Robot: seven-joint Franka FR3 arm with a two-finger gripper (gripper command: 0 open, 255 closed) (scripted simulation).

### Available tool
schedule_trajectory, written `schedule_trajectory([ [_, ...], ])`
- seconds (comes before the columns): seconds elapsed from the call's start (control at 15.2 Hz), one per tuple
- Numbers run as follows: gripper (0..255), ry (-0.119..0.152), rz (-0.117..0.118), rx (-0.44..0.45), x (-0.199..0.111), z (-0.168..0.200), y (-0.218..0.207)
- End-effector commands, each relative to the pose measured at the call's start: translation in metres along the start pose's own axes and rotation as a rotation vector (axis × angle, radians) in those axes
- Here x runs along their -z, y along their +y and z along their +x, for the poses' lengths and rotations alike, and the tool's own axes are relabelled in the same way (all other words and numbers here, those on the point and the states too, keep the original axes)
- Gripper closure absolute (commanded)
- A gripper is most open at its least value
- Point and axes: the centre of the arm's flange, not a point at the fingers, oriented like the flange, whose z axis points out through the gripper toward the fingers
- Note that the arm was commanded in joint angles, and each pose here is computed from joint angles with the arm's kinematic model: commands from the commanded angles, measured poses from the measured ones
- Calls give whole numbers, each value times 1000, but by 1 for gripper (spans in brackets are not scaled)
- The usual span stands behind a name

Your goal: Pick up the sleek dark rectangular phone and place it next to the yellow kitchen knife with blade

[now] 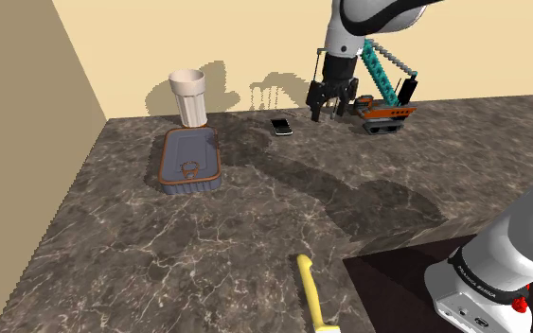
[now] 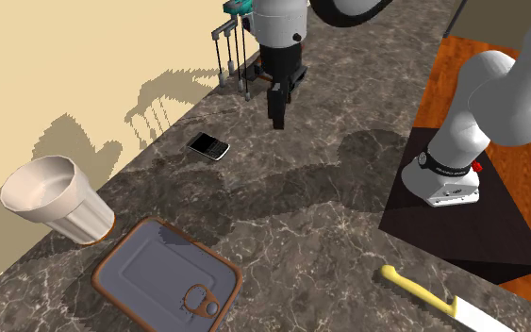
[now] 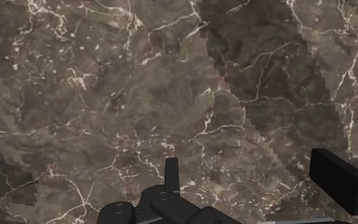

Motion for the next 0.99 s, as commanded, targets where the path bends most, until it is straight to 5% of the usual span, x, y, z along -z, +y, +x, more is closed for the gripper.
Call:
schedule_trajectory([
  [0.0, 0, 10, 2, -20, -10, 23, -2],
  [0.92, 0, 68, 10, -152, -73, 187, -7],
])
